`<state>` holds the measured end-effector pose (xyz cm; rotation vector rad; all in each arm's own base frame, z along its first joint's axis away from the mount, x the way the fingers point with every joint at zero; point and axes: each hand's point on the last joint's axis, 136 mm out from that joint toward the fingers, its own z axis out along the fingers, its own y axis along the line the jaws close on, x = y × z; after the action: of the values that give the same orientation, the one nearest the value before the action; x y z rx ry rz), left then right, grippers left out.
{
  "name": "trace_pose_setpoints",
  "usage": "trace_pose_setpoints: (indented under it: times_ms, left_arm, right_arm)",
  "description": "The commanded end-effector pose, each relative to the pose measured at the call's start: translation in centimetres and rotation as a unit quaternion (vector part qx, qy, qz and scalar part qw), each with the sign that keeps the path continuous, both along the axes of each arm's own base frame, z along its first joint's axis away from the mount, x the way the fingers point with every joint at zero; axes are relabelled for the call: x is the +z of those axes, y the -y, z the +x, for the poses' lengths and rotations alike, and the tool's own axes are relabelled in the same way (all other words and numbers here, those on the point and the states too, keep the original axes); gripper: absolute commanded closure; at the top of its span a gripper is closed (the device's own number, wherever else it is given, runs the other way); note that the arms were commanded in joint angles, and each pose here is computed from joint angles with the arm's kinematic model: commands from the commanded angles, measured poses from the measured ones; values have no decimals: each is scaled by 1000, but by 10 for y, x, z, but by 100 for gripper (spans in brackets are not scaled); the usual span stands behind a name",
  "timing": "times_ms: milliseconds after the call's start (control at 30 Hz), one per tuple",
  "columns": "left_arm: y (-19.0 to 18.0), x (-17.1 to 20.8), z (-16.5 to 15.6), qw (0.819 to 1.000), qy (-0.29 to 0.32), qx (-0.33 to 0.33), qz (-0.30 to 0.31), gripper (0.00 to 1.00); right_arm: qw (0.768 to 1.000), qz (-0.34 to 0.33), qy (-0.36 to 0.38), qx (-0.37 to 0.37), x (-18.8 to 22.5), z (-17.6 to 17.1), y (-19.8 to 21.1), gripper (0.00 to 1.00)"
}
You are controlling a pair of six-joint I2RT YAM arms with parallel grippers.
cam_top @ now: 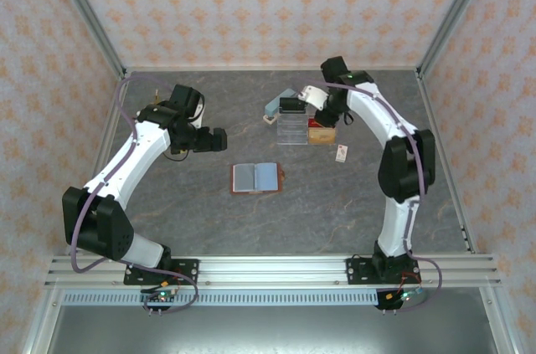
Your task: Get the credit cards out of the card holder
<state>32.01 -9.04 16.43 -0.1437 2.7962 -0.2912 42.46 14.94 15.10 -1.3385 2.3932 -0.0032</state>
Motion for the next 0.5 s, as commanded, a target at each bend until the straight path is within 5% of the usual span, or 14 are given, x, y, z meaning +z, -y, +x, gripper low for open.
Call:
trace_pose_setpoints:
  times_ms: [0, 100, 200, 467]
  left_arm:
    - [5, 7, 0, 999, -4, 32, -38, 0]
    - [15, 4, 1, 996, 1, 47, -76, 0]
    - [18, -4, 0, 993, 2, 68, -96, 0]
    - [3, -40, -16, 989, -17, 126, -75, 0]
  right_arm:
    - [984, 113, 27, -132, 45, -7, -15, 81]
    - [960, 184, 10, -210, 54, -21, -24, 81]
    - [946, 242, -30, -213, 54, -50, -51, 77]
    - [914, 280, -62, -287, 33, -81, -118, 80]
